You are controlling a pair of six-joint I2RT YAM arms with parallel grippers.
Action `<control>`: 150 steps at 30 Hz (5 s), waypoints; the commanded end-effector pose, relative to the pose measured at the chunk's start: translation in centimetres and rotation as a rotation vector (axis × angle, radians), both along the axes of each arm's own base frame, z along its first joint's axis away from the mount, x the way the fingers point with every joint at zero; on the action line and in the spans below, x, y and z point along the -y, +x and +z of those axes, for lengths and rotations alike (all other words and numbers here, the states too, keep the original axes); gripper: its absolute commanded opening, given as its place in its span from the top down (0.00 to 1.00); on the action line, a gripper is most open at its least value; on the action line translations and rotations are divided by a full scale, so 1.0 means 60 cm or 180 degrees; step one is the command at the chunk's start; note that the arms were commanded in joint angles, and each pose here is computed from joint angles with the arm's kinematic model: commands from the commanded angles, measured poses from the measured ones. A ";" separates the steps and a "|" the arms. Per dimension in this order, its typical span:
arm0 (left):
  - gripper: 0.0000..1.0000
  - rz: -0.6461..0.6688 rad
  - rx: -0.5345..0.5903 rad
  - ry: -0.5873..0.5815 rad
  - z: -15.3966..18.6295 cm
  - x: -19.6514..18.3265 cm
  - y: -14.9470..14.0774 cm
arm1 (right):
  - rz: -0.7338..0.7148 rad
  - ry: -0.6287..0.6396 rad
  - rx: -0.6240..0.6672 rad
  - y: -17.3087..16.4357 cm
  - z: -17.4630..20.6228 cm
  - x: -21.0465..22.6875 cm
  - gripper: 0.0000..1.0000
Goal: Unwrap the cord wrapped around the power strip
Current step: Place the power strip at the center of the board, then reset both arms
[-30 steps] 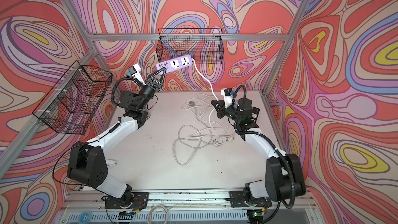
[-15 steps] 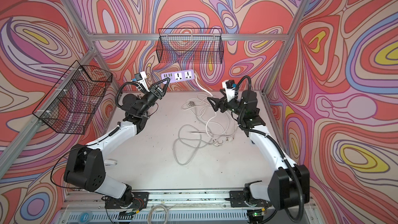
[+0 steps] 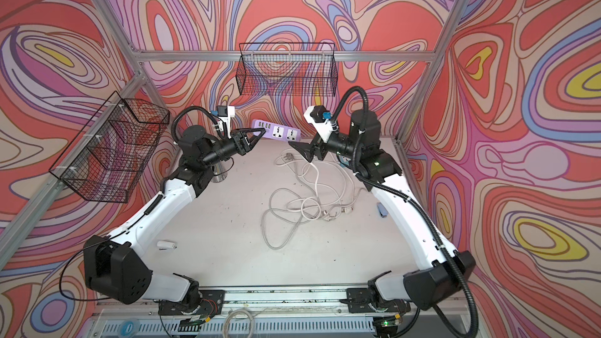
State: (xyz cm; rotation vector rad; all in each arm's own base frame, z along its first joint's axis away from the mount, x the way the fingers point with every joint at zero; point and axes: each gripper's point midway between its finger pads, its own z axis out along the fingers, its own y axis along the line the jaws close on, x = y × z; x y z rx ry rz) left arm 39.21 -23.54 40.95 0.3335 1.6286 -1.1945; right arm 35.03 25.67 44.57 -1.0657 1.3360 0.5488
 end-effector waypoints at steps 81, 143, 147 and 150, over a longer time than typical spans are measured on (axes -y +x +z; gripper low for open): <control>0.00 0.1802 0.0825 0.1079 0.004 -0.189 -0.134 | 0.0157 -0.1142 -0.1668 0.242 -0.633 -0.268 0.36; 0.00 0.2778 -0.0347 0.2271 -0.541 -0.401 0.003 | -0.3468 0.0715 -0.1121 0.129 -0.594 0.446 0.02; 0.00 0.2881 -0.0204 0.2368 -0.532 -0.396 -0.002 | -0.3529 0.0744 -0.1106 0.127 -0.593 0.451 0.02; 0.00 0.3417 -0.0325 0.2330 -0.525 -0.438 -0.009 | -0.3512 0.0733 -0.1112 0.127 -0.593 0.449 0.02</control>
